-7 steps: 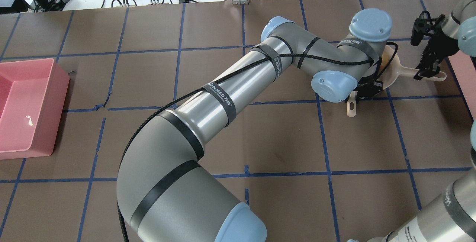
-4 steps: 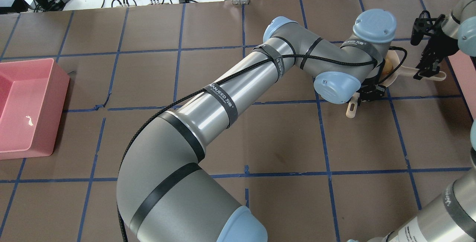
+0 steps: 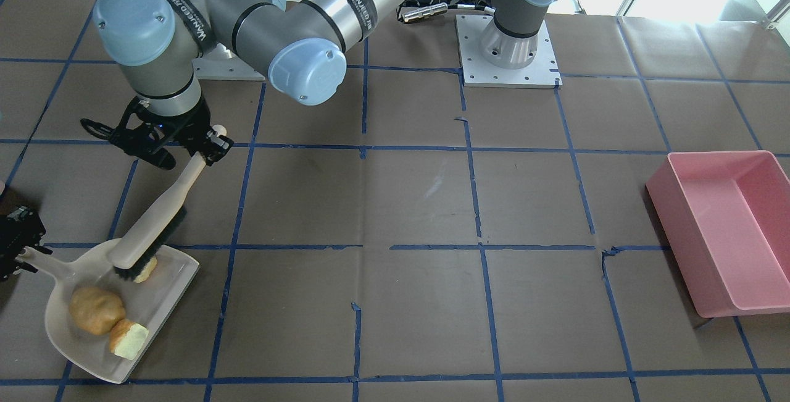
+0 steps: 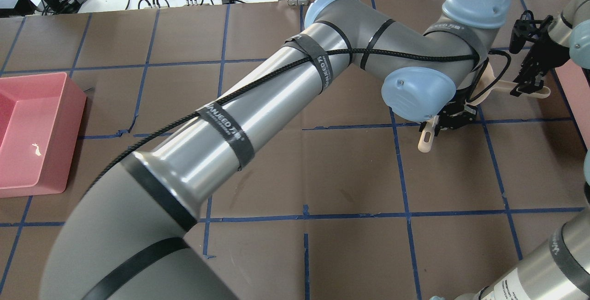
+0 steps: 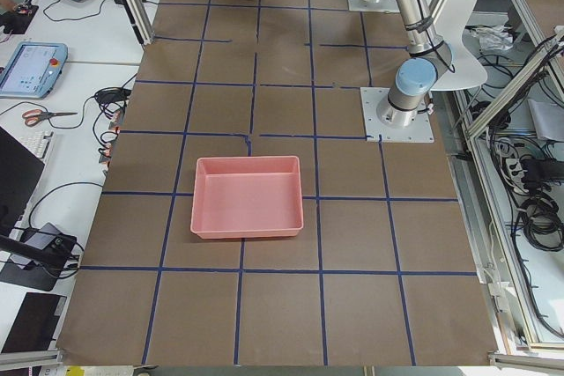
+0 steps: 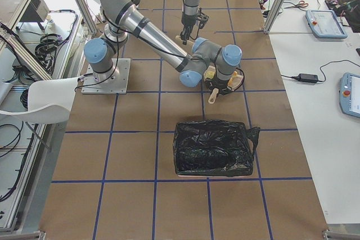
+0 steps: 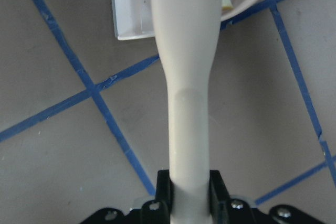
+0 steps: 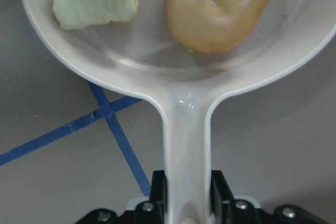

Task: Sweep and dump trash in nearest bin
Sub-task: 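Lift loaded dustpan toward edge bin with right gripper while left withdraws brush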

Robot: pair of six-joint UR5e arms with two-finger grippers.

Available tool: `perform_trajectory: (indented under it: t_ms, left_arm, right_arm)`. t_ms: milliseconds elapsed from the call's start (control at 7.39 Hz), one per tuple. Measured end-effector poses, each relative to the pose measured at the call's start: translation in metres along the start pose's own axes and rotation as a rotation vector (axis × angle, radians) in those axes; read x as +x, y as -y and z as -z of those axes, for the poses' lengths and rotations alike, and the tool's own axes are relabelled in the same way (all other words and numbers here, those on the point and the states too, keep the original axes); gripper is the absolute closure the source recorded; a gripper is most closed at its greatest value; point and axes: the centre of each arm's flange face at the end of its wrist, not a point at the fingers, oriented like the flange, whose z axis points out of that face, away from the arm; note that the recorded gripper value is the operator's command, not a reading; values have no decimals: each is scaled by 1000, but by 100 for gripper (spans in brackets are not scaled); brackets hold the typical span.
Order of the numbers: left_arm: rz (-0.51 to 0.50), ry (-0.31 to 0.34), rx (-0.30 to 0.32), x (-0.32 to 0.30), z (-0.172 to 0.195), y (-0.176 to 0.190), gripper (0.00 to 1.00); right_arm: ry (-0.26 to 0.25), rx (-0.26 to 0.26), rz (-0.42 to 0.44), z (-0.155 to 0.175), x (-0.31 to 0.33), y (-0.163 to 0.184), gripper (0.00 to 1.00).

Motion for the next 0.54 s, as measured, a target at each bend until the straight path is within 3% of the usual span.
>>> perform_trajectory:
  t_ms: [270,541]
  left_arm:
    - [114,59,-95,-53,-3,-55,100]
    - [235,87,-103,-126,-14,-114,100]
  right_arm:
    - [-48,59,-8,17,3,3,80]
    - [-114,82,-41,58,-3,-13,81]
